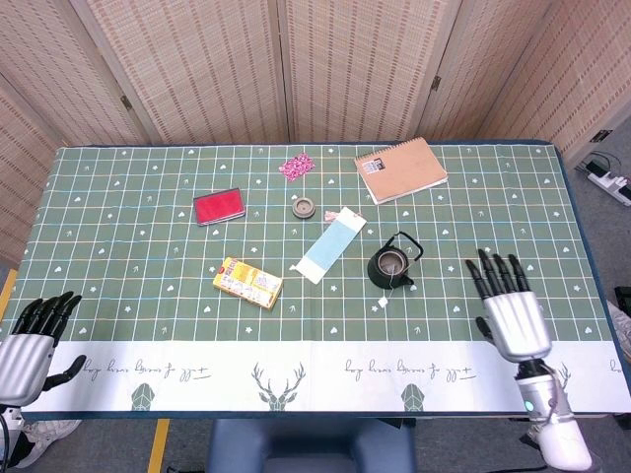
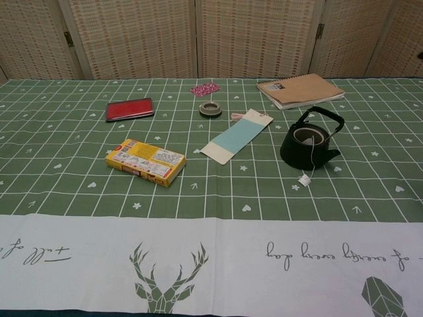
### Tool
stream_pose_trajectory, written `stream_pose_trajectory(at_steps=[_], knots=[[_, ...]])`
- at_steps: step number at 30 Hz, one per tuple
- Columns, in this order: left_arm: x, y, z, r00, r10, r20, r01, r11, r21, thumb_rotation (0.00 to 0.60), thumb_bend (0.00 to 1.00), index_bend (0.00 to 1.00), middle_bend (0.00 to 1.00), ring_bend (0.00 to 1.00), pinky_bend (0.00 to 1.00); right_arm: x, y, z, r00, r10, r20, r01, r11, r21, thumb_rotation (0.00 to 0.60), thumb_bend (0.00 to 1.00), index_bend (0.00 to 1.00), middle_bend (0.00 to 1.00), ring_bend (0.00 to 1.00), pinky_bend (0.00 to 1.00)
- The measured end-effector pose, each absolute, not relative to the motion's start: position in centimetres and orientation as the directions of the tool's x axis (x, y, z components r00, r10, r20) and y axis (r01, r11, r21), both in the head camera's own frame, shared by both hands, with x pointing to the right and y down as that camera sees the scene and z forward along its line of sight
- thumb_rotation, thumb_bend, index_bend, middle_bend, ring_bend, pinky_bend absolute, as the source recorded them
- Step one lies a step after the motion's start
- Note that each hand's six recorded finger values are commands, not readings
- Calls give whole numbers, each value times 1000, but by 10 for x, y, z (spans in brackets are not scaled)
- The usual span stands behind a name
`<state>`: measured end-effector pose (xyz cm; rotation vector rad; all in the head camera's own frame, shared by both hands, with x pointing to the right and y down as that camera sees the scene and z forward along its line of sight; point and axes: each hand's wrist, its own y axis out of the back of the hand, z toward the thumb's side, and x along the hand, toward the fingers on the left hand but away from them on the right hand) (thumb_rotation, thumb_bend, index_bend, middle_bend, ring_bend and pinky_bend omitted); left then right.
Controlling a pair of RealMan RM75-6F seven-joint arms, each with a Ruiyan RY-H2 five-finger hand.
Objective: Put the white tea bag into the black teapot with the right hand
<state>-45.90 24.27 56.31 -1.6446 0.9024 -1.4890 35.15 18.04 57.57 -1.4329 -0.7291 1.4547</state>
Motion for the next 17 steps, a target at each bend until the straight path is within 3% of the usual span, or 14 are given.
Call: stream_pose_trajectory(at_steps=[7, 17], knots=[[-457, 245, 565, 78, -867, 492, -7, -494, -870, 600, 267, 0, 14, 61, 72, 409, 208, 559, 10, 936, -351, -119, -347, -930, 600, 295, 0, 0, 0, 0], [-455, 246, 567, 76, -867, 492, 10, -492, -870, 600, 267, 0, 14, 61, 75, 442, 226, 556, -3, 937, -348, -34, -348, -937, 600, 296, 0, 0, 0, 0]])
